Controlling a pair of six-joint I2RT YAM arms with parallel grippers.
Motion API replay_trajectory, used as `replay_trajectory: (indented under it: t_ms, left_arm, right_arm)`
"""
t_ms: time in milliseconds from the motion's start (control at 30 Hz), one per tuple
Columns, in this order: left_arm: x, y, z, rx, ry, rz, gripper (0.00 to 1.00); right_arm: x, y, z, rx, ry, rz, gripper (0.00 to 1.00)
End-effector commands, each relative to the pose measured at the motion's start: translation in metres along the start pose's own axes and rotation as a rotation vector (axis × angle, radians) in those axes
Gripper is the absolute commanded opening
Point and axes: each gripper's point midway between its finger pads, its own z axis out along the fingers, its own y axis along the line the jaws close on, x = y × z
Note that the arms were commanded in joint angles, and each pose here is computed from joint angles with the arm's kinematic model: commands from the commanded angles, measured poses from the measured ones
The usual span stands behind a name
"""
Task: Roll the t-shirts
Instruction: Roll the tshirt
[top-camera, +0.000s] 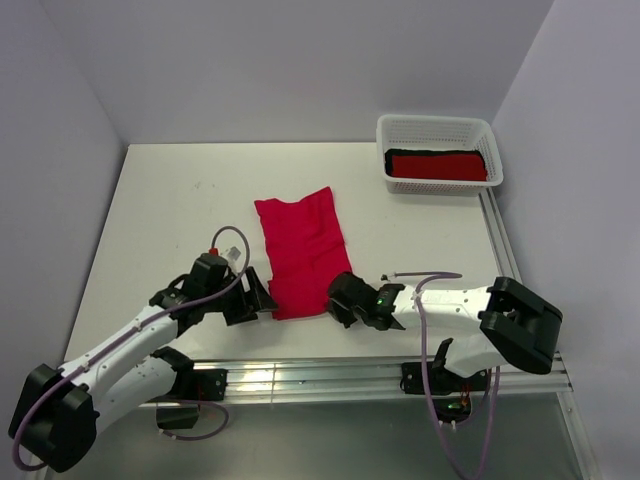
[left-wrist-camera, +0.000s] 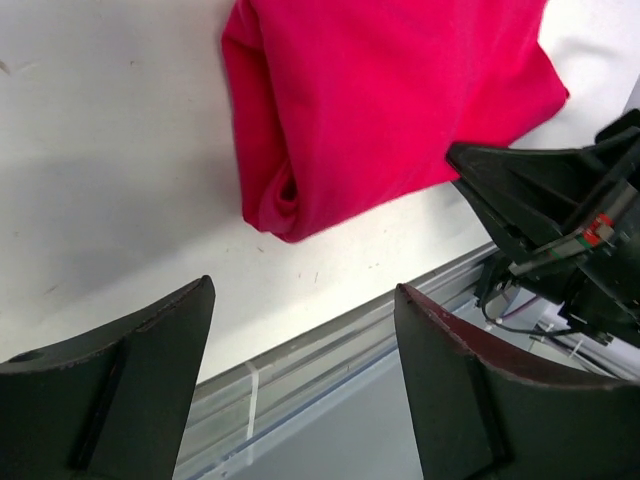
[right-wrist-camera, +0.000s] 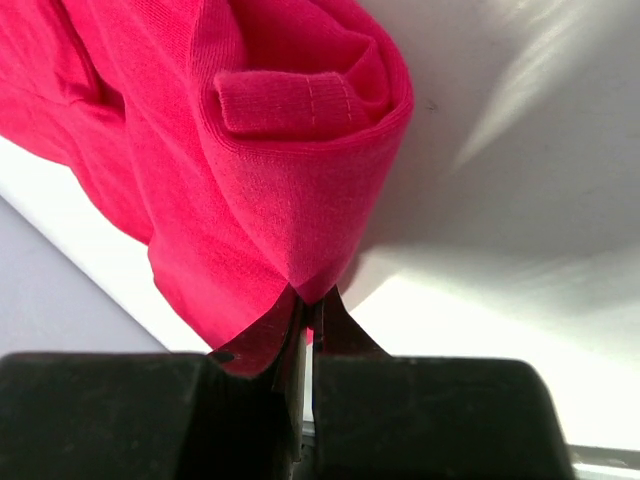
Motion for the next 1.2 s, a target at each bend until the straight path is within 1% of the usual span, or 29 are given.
replay_trajectory:
  t_ms: [0,167,333,433,533,600,633,667,733,767,833,867,900,933,967,1000,1033,1100,1133,1167]
  left_arm:
    - [-0.005,-0.004,0.01,0.005,-0.047,-0.035,0.79]
    - [-0.001,-0.002,0.027,-0.008,-0.048,-0.081,0.78]
    - [0.009,0.014,0.04,-0.036,-0.049,-0.121,0.77]
    - [0.011,0.021,0.049,-0.052,-0.056,-0.132,0.75]
    - [0.012,0.027,0.056,-0.076,-0.052,-0.146,0.7]
    - [0.008,0.02,0.06,-0.044,-0.067,-0.139,0.64]
    - [0.01,0.023,0.063,-0.054,-0.053,-0.144,0.61]
    - [0.009,0.023,0.064,-0.054,-0.053,-0.144,0.53]
    - [0.01,0.025,0.067,-0.068,-0.046,-0.14,0.42]
    - [0.01,0.026,0.068,-0.072,-0.047,-0.141,0.34]
    - [0.009,0.027,0.068,-0.082,-0.045,-0.132,0.28]
    - [0.01,0.029,0.068,-0.092,-0.039,-0.128,0.16]
    - [0.01,0.025,0.068,-0.084,-0.029,-0.116,0.13]
    - [0.01,0.025,0.068,-0.088,-0.021,-0.114,0.07]
    - [0.012,0.025,0.068,-0.092,-0.009,-0.109,0.02]
    - [0.012,0.02,0.068,-0.083,0.005,-0.093,0.0]
    - [0.012,0.02,0.068,-0.09,0.016,-0.089,0.0]
    - [0.014,0.017,0.067,-0.092,0.045,-0.072,0.0]
    - [0.015,0.017,0.067,-0.097,0.06,-0.069,0.0]
    - [0.012,0.014,0.066,-0.096,0.063,-0.069,0.0]
  right_arm:
    - [-0.004,0.014,-0.01,0.004,-0.009,0.163,0.0]
    - [-0.003,0.021,-0.013,-0.012,0.002,0.185,0.0]
    - [-0.002,0.023,-0.012,-0.017,0.009,0.196,0.0]
    - [0.001,0.023,-0.011,-0.017,0.022,0.202,0.0]
    - [0.001,0.021,-0.01,-0.013,0.028,0.208,0.0]
    - [0.001,0.019,-0.01,-0.012,0.033,0.216,0.0]
    - [0.001,0.019,-0.01,-0.012,0.033,0.219,0.0]
    - [0.001,0.019,-0.01,-0.015,0.034,0.22,0.0]
    - [-0.001,0.019,-0.011,-0.016,0.03,0.223,0.0]
    - [-0.001,0.019,-0.011,-0.018,0.029,0.222,0.0]
    - [0.0,0.018,-0.011,-0.013,0.035,0.22,0.0]
    - [0.002,0.02,-0.011,-0.022,0.044,0.213,0.0]
    - [0.007,0.018,-0.012,-0.009,0.071,0.2,0.0]
    - [0.009,0.017,-0.012,-0.001,0.084,0.165,0.27]
    - [0.009,0.011,-0.012,0.029,0.092,0.137,0.45]
    - [0.006,0.015,-0.014,0.038,0.094,0.123,0.58]
    - [0.005,0.011,-0.016,0.049,0.103,0.051,0.74]
    - [-0.002,0.012,-0.022,0.035,0.114,-0.009,0.79]
    - [-0.001,0.007,-0.027,0.031,0.142,-0.089,0.82]
    - [0.0,0.006,-0.03,0.01,0.166,-0.13,0.82]
